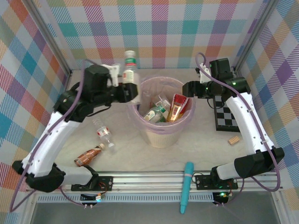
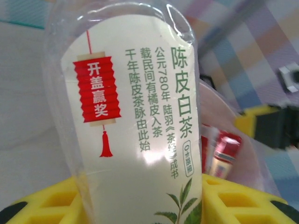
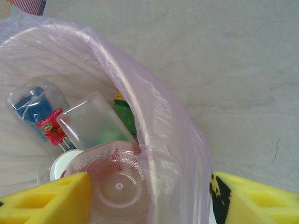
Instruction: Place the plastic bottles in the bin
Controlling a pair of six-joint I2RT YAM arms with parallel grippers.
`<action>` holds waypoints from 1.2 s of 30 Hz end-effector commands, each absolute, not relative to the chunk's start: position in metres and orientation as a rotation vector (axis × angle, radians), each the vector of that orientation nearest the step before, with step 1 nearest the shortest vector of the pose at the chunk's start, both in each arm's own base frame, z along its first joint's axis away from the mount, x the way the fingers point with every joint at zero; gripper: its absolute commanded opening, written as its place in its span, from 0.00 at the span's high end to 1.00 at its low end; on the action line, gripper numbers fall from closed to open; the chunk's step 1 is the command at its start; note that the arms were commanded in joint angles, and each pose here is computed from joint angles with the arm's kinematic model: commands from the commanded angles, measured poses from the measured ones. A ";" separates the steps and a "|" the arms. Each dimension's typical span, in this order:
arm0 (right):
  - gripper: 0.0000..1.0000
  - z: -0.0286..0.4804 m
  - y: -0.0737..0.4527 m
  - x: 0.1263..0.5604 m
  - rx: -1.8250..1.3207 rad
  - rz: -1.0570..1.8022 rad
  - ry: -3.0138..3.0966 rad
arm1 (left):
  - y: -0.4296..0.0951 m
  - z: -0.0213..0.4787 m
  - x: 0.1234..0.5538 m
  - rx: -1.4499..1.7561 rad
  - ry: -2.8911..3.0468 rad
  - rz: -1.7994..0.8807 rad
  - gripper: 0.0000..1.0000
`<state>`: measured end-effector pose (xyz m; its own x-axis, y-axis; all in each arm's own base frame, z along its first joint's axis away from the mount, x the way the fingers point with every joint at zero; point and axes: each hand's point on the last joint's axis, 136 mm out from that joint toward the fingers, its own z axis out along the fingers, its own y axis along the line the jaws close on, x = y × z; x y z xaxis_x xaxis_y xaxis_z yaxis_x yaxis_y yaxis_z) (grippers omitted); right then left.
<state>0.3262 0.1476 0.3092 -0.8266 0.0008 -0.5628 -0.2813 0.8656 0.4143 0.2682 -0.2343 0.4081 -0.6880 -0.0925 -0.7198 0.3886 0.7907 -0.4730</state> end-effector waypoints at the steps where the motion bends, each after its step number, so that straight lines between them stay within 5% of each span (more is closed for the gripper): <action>1: 0.32 0.316 0.146 0.323 -0.189 0.680 2.443 | -0.274 0.395 0.255 0.425 2.260 -0.809 0.62; 13: 0.31 0.337 0.141 0.321 -0.218 0.635 2.400 | -0.308 0.327 0.245 0.568 2.496 -0.596 0.59; 18: 0.31 0.358 0.145 0.320 -0.245 0.661 2.350 | -0.304 0.334 0.240 0.573 2.469 -0.620 0.29; 21: 0.31 0.366 0.148 0.318 -0.254 0.691 2.330 | -0.309 0.343 0.239 0.589 2.431 -0.664 0.21; 36: 0.30 0.362 0.154 0.313 -0.260 0.735 2.342 | -0.296 0.342 0.287 0.495 2.344 -0.368 0.44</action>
<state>0.3218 0.1524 0.3575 -0.7650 0.0112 -0.6439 -0.3473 0.8348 0.4272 0.2731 -0.3022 0.3450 -0.7040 0.2310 -0.6716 0.4779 0.8536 -0.2073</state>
